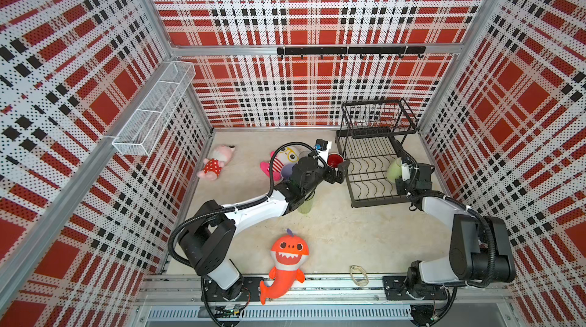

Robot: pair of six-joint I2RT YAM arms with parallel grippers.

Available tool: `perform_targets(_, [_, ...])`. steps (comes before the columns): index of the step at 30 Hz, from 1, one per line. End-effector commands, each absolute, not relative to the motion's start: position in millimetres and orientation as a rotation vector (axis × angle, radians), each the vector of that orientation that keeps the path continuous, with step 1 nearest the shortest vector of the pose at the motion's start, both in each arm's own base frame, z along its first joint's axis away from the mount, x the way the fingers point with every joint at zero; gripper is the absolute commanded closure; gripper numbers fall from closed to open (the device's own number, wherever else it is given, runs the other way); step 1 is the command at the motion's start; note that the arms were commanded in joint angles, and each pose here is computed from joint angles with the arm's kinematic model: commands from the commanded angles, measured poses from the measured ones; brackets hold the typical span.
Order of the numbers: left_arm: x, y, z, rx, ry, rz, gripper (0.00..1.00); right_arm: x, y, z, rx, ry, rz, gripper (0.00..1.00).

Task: Load cups into a dish rack
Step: Place the cup upside down at the dish rack.

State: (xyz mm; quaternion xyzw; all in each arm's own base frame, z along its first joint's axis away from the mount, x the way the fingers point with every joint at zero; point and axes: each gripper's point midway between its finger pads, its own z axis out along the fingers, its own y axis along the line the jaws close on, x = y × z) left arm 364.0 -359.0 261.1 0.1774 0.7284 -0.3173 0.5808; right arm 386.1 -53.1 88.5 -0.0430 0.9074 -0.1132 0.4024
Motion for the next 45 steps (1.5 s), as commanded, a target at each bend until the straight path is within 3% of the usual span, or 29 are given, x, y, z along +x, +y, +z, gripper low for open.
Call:
perform_targets(1, [366, -360, 268, 0.416, 1.687, -0.742, 0.0, 385, -57, 92, -0.115, 2.285, -0.306, 0.79])
perform_targets(7, [367, -355, 266, 0.406, 1.692, -0.73, 0.0, 387, -58, 93, -0.099, 2.285, -0.305, 0.76])
perform_targets(17, [368, -344, 261, 0.383, 1.703, -0.702, 0.0, 406, -60, 108, -0.125, 2.252, -0.327, 0.92])
perform_targets(45, [368, -335, 260, 0.356, 1.708, -0.684, 0.0, 447, -78, 124, -0.168, 2.118, -0.483, 0.97])
